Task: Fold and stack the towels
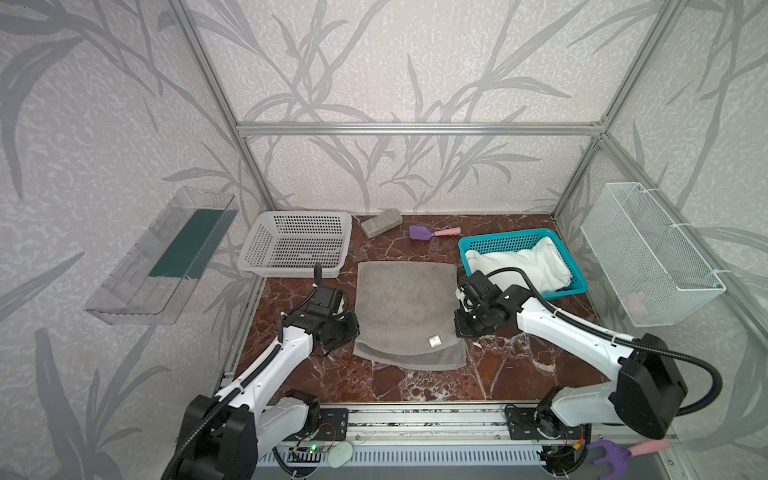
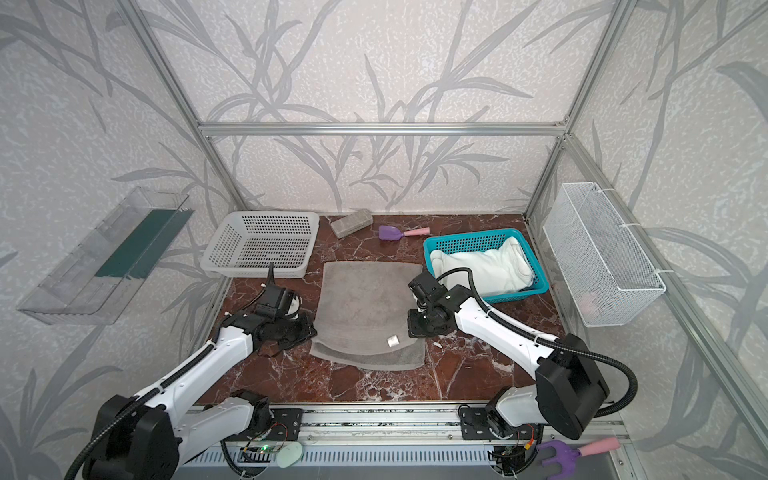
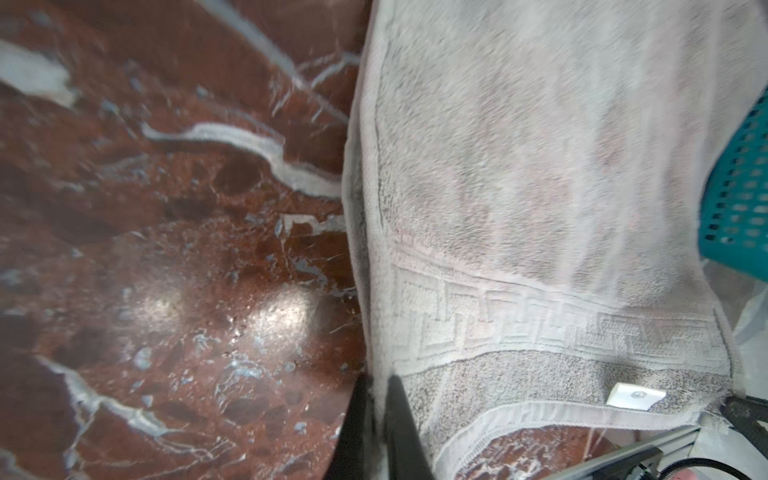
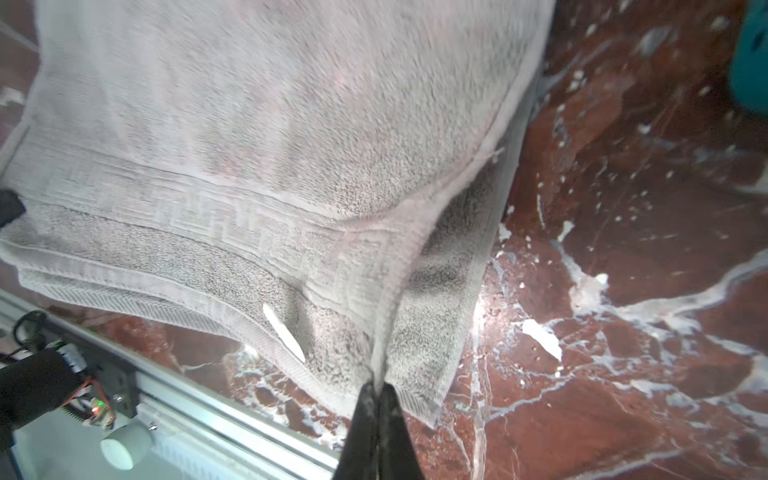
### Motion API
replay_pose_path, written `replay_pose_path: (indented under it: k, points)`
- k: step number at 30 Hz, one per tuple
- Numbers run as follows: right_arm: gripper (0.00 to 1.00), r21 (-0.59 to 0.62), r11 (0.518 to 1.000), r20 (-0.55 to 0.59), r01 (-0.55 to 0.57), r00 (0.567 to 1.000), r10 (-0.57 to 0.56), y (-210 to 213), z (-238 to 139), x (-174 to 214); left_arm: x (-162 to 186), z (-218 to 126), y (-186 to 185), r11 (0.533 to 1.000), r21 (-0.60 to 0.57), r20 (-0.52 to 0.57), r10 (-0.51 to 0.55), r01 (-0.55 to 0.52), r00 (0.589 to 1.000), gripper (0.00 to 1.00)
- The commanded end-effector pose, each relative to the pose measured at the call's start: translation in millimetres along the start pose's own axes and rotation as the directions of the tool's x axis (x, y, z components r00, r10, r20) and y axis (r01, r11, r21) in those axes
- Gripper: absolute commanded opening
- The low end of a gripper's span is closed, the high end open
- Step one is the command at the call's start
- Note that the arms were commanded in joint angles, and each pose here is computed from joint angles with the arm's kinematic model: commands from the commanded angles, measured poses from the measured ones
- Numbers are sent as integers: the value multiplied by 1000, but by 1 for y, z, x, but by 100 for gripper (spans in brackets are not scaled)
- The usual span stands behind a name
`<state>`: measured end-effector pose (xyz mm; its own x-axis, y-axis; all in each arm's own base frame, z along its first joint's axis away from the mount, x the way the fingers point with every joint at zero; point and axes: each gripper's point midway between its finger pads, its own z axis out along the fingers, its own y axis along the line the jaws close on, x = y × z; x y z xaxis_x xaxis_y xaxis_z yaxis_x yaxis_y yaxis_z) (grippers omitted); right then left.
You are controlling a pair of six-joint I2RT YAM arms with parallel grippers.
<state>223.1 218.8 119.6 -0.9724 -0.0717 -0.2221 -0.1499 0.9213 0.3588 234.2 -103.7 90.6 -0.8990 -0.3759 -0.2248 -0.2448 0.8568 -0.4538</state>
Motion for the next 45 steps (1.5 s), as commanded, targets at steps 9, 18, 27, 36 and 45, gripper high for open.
replay_pose_path:
  k: [9, 18, 27, 36, 45]
  points:
    - [0, -19, 998, 92, 65, 994, -63, -1, -48, -7, -12, -43, -35, 994, 105, 9, 23, -24, 1000, 0]
    - [0, -60, 996, -36, 61, 997, -63, 0, -36, 17, 13, -41, -25, 991, 123, -41, -53, 57, 998, 0]
    - [0, -103, 995, -172, -15, 985, -3, -9, -26, 65, 52, -32, 5, 978, 105, -61, -173, 179, 983, 0]
    - [0, -41, 992, -260, -121, 960, 106, -38, 64, 93, 93, 37, 43, 966, -7, -119, -257, 258, 959, 0]
    - [0, 20, 999, -256, -42, 966, 46, -46, 81, 41, 78, 49, 58, 968, -92, -55, -241, 235, 969, 0]
